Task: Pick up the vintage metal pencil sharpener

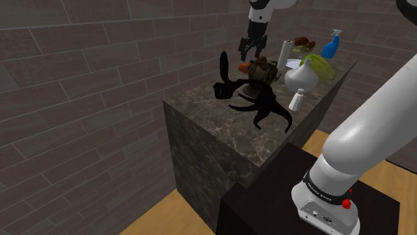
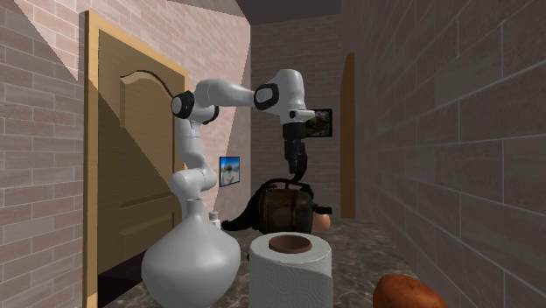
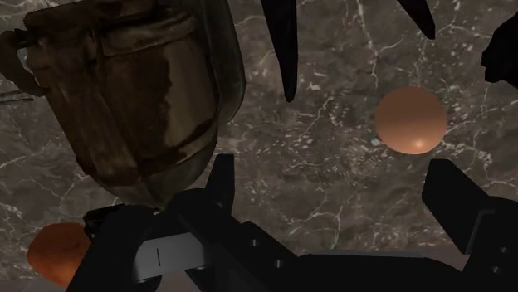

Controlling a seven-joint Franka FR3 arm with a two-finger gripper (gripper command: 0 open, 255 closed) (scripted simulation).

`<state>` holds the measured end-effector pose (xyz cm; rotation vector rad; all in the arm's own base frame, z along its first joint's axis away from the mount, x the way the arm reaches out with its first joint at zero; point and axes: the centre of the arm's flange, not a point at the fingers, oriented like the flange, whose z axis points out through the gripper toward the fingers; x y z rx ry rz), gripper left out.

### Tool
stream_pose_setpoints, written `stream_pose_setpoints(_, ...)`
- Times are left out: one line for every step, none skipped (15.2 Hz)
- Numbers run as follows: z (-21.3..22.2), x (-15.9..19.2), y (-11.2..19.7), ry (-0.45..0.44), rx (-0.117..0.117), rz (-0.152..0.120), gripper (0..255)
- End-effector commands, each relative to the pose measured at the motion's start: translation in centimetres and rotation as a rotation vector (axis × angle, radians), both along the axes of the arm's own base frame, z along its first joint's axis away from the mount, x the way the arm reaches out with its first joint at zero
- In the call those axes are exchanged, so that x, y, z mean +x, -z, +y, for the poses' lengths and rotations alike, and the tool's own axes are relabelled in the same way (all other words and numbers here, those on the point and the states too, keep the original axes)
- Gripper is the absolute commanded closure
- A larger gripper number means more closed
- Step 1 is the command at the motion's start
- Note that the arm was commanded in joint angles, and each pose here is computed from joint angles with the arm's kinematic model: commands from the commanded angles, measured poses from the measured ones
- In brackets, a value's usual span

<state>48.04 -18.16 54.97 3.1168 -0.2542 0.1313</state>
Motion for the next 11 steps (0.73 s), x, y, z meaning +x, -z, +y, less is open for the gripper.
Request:
stream_pose_setpoints(-2.2, 1.4, 1.0, 0.025, -0.012, 0.012, 0)
stream_pose_setpoints(-3.1, 2.1, 1.4, 0.038, -0.017, 0.018, 0)
stream_pose_setpoints(-4.2, 2.7, 1.9, 0.050, -0.022, 0.024, 0)
stream_pose_setpoints(-5.2, 3.4, 2.3, 0.062, -0.028, 0.030, 0)
stream_pose_setpoints(-6.2, 4.0, 2.8, 0.075, -0.033, 0.036, 0)
stream_pose_setpoints(-7.2, 4.7, 3.2, 0.087, -0.038, 0.042, 0)
stream_pose_setpoints(-8.3, 5.3, 3.7, 0.099, -0.044, 0.047, 0)
stream_pose_setpoints(-9.3, 5.9, 4.1, 0.112, -0.049, 0.053, 0)
stream_pose_setpoints(-10.4, 6.4, 4.6, 0.124, -0.054, 0.059, 0)
stream_pose_setpoints(-11.5, 7.0, 5.0, 0.136, -0.060, 0.065, 0)
stream_pose_setpoints(-12.5, 7.6, 5.4, 0.149, -0.065, 0.071, 0)
